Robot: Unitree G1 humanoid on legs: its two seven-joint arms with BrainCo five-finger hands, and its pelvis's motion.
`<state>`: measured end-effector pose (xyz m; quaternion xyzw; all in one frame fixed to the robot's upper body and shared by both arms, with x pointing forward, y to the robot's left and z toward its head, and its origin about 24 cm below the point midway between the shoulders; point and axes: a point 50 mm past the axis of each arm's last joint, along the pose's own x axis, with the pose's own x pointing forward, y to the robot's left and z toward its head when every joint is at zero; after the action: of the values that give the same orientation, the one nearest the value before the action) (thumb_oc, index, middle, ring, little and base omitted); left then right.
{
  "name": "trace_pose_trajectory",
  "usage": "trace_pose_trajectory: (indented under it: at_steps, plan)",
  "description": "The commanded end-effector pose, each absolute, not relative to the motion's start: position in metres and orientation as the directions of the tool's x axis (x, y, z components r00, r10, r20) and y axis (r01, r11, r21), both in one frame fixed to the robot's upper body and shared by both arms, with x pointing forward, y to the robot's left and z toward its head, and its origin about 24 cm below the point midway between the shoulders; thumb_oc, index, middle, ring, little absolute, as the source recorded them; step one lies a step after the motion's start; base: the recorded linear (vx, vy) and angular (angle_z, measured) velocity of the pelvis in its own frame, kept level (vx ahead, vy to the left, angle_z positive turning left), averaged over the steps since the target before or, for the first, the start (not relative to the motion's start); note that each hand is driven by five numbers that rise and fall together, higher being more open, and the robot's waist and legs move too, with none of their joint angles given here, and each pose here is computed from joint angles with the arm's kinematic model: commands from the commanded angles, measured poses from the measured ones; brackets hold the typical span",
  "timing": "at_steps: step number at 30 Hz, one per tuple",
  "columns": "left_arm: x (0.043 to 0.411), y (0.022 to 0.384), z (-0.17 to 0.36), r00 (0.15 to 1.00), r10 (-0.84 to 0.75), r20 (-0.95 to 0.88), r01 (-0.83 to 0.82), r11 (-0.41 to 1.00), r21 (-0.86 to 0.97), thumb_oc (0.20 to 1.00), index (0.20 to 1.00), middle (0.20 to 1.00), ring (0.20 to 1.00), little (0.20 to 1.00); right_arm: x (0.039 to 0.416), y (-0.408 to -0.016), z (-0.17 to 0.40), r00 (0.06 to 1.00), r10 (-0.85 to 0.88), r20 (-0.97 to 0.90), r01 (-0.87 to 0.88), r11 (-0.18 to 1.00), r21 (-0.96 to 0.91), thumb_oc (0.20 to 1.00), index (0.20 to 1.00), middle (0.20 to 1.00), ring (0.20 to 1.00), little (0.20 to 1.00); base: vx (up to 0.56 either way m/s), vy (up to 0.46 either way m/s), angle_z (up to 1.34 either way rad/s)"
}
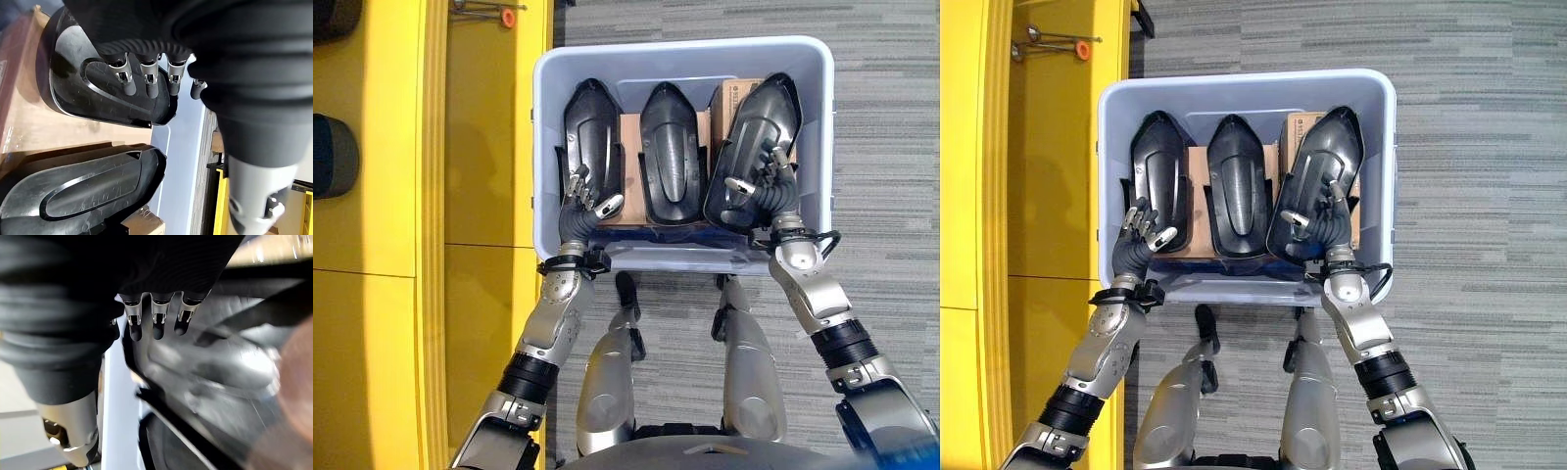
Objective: Move parts from the plastic box to the shelf.
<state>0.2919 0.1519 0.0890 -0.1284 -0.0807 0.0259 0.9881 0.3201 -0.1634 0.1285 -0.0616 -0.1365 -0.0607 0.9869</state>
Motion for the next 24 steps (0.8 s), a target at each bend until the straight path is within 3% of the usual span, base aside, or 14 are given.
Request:
trace_pose_trajectory:
  at_steps: [1, 14, 24]
  plan:
    - [0.286, 0.162, 0.095, 0.97, 0.12, 0.213, -0.066, 0.967, -0.248, 1.0, 1.0, 1.0, 1.0, 1.0, 0.304, -0.156, 0.149, 0.897, -0.085, 0.434, 0.135, 0.987, -0.087, 1.0, 1.0, 1.0, 1.0, 1.0, 0.0, 0.0, 0.0]
    - [0.286, 0.162, 0.101, 0.963, 0.115, 0.243, -0.063, 0.976, -0.209, 1.0, 1.0, 1.0, 1.0, 1.0, 0.274, -0.144, 0.173, 0.816, 0.016, 0.578, 0.04, 0.996, -0.084, 1.0, 1.0, 1.0, 1.0, 1.0, 0.0, 0.002, -0.02]
    - [0.282, 0.169, 0.096, 0.962, 0.15, 0.229, -0.103, 0.974, -0.203, 1.0, 1.0, 1.0, 1.0, 1.0, 0.264, -0.155, 0.172, 0.809, -0.044, 0.587, 0.081, 0.996, -0.037, 1.0, 1.0, 1.0, 1.0, 1.0, 0.01, -0.002, -0.03]
